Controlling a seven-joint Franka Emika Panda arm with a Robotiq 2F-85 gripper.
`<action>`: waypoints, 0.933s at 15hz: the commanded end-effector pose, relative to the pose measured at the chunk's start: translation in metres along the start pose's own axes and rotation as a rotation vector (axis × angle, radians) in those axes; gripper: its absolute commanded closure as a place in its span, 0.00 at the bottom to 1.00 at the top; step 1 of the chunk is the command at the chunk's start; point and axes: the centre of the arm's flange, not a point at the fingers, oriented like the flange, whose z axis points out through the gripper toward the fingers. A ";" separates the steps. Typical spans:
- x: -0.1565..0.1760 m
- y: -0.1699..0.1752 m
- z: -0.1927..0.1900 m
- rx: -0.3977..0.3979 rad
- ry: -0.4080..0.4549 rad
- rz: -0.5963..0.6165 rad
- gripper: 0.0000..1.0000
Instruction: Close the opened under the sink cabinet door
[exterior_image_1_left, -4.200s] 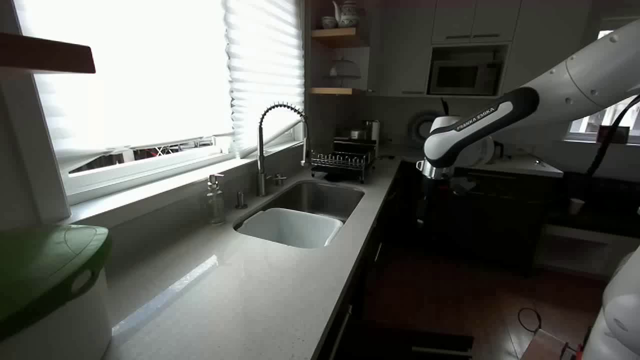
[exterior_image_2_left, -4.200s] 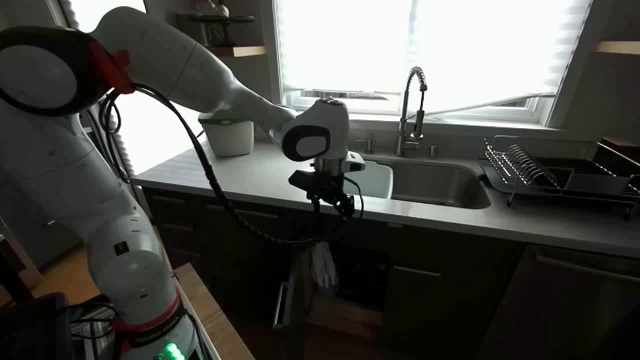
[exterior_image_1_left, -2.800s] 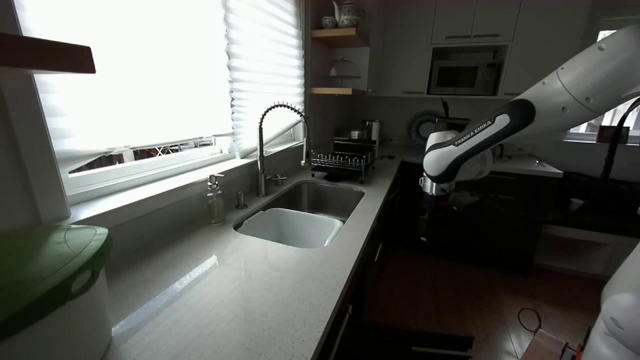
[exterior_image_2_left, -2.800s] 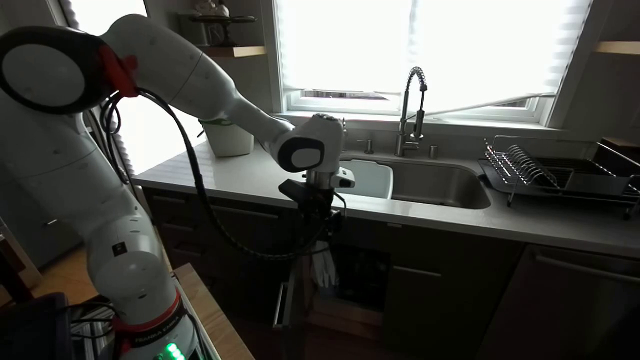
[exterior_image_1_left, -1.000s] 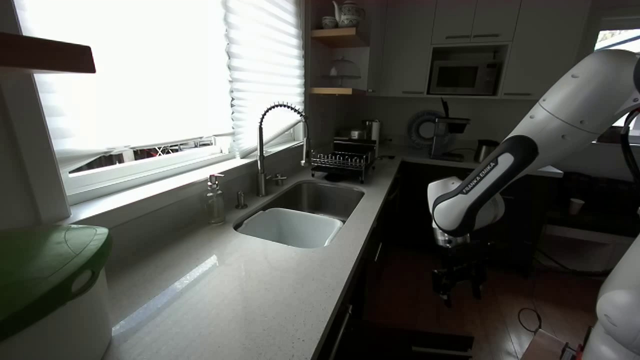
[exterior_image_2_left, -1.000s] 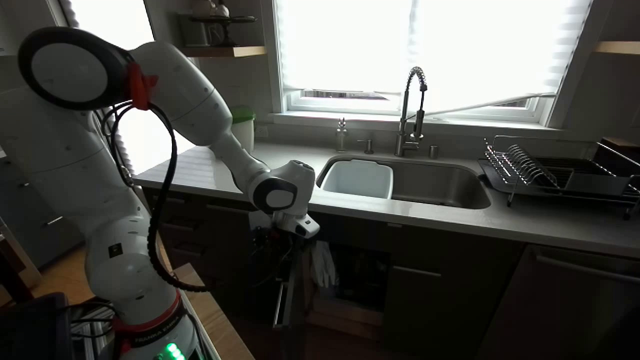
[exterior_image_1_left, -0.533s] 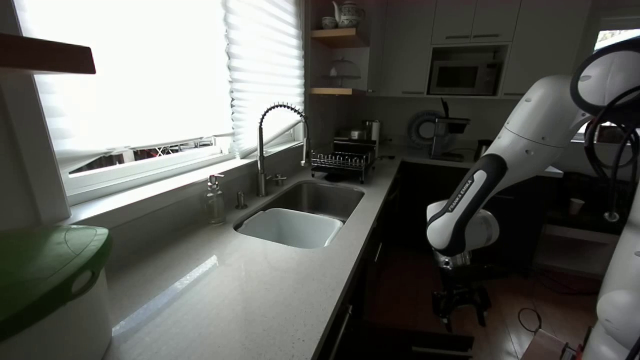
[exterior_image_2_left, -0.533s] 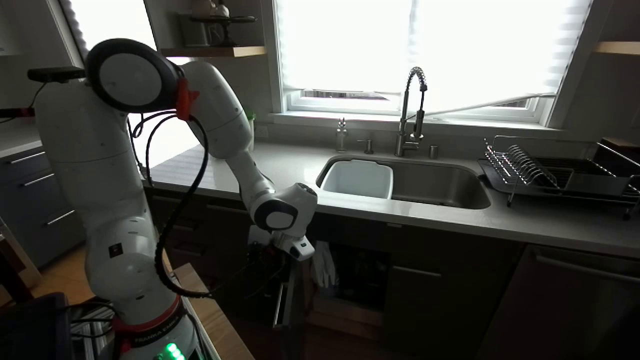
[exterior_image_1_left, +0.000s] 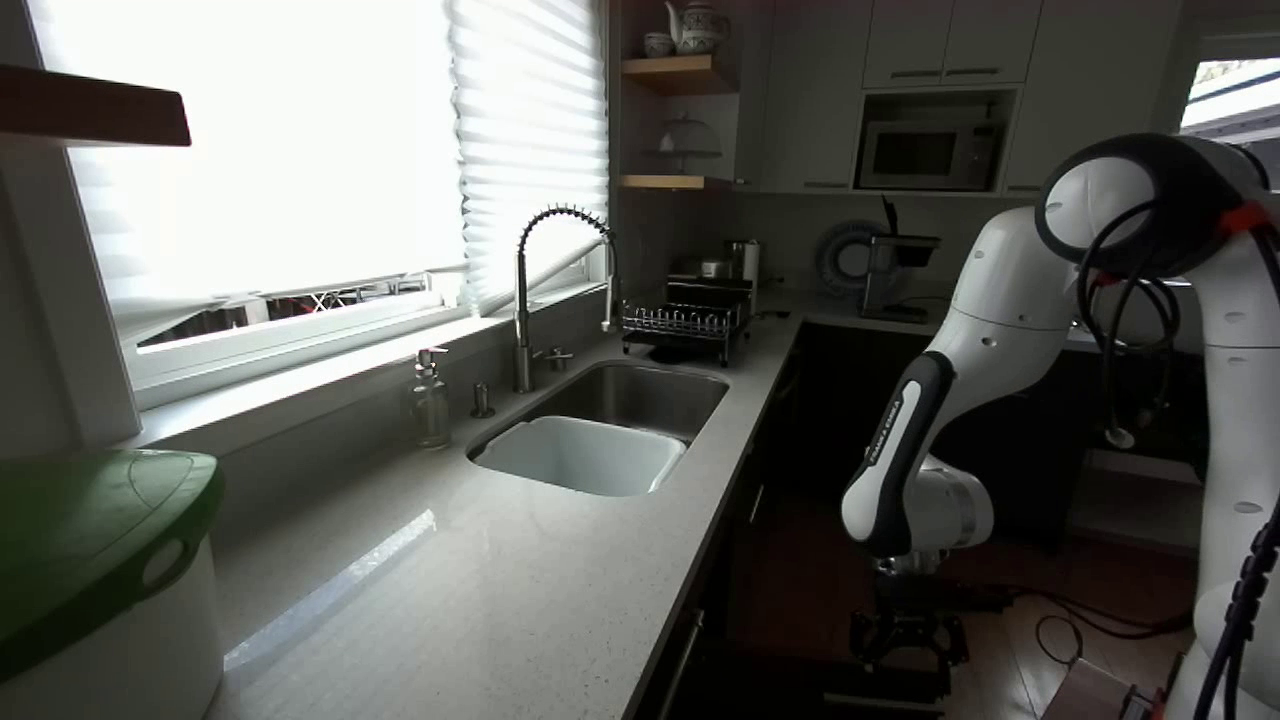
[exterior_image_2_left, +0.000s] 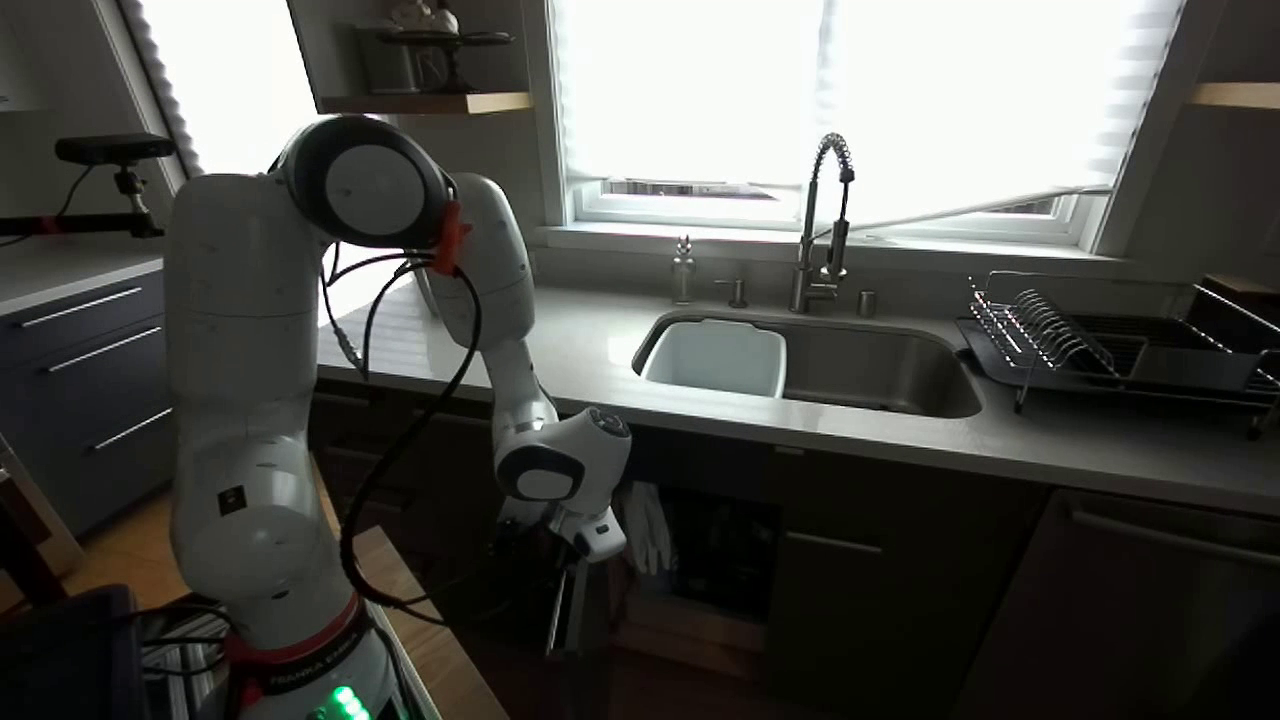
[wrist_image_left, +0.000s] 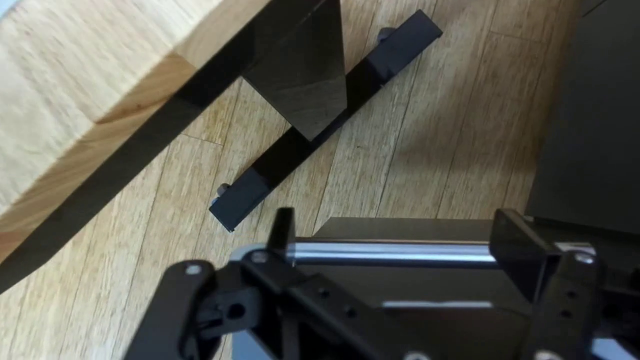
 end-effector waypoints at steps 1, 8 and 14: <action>-0.004 0.001 0.027 0.052 0.048 -0.009 0.00; 0.011 -0.007 0.032 0.060 0.235 -0.086 0.00; 0.021 -0.016 0.033 0.067 0.421 -0.151 0.00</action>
